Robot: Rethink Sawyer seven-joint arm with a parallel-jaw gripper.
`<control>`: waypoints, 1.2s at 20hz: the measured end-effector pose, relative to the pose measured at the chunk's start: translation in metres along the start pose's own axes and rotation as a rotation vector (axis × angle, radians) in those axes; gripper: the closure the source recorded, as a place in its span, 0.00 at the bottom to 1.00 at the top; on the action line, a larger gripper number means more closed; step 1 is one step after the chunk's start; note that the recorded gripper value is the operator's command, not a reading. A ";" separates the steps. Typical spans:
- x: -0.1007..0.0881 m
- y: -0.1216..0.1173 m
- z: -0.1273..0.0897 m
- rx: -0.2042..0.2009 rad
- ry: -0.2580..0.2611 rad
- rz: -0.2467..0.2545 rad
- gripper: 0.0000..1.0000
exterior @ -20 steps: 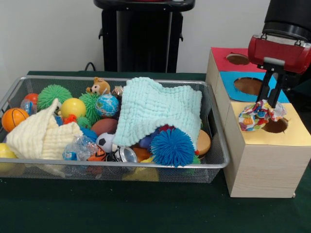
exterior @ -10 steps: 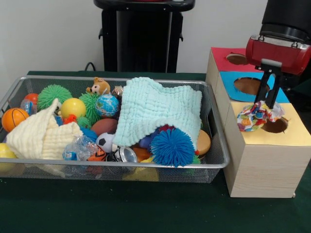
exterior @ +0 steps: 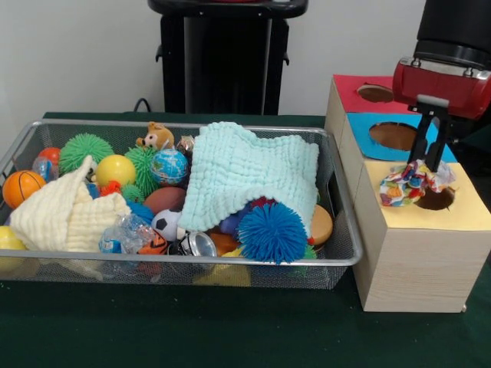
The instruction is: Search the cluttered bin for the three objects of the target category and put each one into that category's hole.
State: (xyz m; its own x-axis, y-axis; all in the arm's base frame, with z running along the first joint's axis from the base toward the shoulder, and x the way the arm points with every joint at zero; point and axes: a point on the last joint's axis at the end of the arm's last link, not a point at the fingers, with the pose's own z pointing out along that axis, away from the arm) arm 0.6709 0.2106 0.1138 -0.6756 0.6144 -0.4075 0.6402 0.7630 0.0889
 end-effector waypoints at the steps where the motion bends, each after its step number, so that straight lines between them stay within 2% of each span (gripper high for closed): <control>1: 0.000 0.001 0.000 -0.002 0.000 0.006 1.00; 8: 0.006 0.017 0.000 -0.031 0.012 0.073 1.00; 17: 0.023 0.036 0.009 -0.065 0.053 0.086 1.00; 24: 0.020 0.041 0.022 -0.087 0.045 0.113 1.00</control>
State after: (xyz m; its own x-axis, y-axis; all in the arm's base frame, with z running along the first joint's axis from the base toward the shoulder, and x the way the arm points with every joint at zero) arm 0.6914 0.2494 0.0890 -0.6179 0.7042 -0.3496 0.6805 0.7018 0.2109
